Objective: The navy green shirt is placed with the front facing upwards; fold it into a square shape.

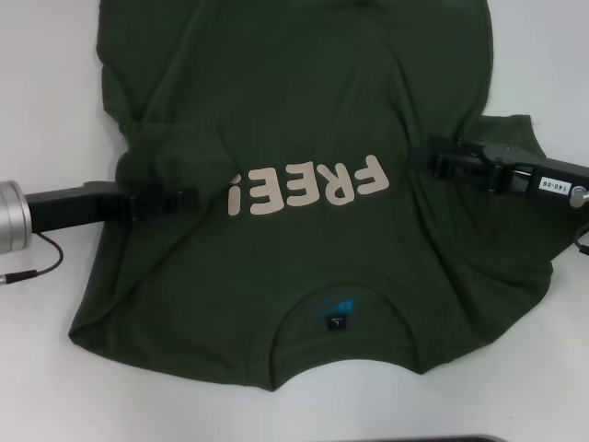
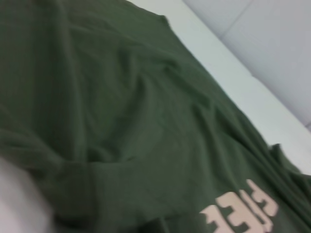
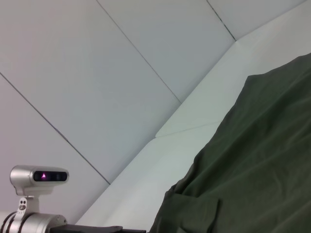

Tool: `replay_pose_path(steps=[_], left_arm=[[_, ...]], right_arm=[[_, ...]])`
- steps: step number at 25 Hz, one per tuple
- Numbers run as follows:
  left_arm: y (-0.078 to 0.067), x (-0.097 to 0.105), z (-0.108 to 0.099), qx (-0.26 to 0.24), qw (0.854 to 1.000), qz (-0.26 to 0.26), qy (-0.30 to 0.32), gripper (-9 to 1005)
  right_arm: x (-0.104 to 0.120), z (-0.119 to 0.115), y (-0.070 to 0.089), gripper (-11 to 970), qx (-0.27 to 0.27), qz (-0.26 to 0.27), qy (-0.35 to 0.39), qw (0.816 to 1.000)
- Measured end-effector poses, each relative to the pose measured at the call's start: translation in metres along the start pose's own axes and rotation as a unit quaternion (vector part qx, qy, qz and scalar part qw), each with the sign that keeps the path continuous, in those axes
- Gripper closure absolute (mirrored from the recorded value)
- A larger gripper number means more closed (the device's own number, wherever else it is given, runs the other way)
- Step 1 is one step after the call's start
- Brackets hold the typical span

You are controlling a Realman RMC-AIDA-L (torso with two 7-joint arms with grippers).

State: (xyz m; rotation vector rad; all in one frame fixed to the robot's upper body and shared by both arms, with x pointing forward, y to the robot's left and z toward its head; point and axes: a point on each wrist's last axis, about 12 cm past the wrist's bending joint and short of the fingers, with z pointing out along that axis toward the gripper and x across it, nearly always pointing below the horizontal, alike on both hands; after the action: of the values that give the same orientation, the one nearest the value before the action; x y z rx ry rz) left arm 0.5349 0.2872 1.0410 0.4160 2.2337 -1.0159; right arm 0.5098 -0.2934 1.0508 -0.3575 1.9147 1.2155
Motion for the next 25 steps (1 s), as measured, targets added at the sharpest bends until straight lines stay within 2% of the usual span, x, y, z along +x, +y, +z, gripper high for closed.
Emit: replay_pose_path(steps=[16, 21, 25], left_arm=[[-0.033, 0.006, 0.012, 0.117, 0.992, 0.006, 0.041, 171], [-0.029, 0.001, 0.005, 0.104, 0.994, 0.012, 0.018, 171], [-0.017, -0.003, 0.000, 0.058, 0.998, 0.018, 0.007, 171]], right_arm=[[0.000, -0.002, 0.000, 76, 0.001, 0.002, -0.004, 1.000], [0.001, -0.002, 0.000, 76, 0.001, 0.003, -0.006, 1.000], [0.001, -0.002, 0.000, 76, 0.001, 0.002, -0.006, 1.000]])
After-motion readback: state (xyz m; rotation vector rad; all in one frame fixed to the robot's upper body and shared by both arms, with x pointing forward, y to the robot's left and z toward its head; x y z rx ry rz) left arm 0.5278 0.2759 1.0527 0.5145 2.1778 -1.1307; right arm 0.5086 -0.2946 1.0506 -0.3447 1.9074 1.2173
